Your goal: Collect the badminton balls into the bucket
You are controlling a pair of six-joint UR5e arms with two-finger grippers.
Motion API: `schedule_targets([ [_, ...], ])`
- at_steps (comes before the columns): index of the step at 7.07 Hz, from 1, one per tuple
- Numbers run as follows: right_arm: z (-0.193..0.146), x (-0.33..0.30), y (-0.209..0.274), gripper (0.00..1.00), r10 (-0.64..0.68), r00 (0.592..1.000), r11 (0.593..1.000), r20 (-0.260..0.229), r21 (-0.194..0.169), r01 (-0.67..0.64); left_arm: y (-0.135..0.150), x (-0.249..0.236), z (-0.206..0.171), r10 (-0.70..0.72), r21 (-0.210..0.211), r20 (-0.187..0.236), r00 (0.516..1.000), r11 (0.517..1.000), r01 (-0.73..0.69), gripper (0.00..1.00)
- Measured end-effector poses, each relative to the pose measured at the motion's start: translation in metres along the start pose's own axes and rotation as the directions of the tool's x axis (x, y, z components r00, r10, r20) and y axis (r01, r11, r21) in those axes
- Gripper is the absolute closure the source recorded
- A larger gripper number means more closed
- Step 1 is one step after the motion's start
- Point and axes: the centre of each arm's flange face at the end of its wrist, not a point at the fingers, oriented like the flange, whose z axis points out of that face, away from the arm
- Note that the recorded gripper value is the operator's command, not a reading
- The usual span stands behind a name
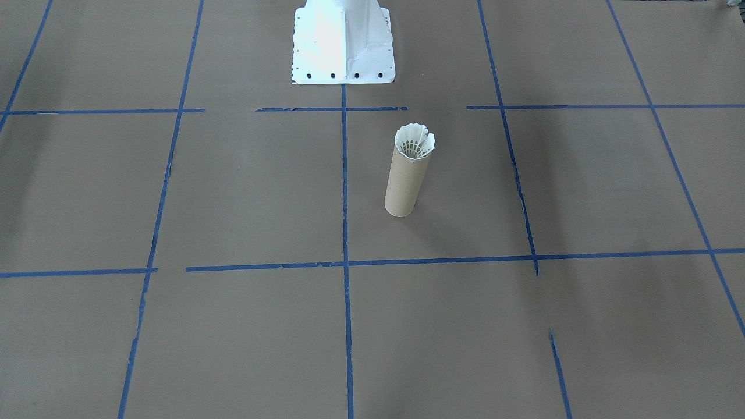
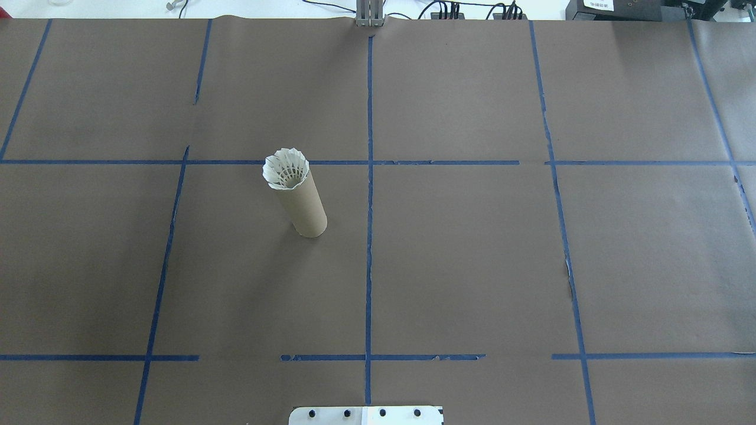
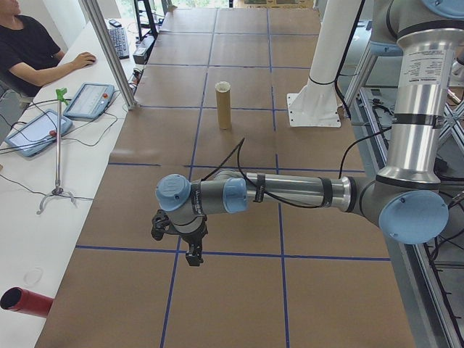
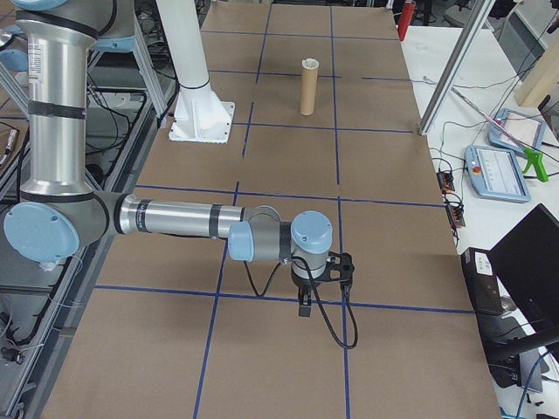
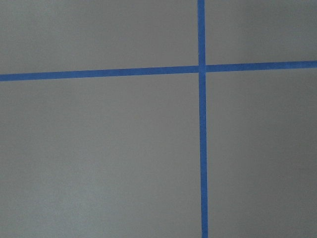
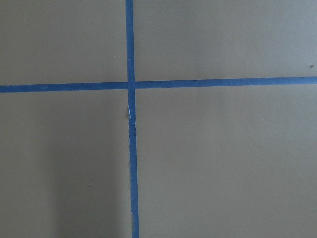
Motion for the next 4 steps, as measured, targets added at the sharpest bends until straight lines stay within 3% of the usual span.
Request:
schedule_targets([
  [4, 0.0000, 0.0000, 0.0000, 0.00, 0.000, 1.000, 1.000, 0.000, 0.000, 0.000, -0.0035, 0.0036, -0.0040, -0.002, 0.012, 0.002, 1.000, 1.000, 0.002, 0.00],
])
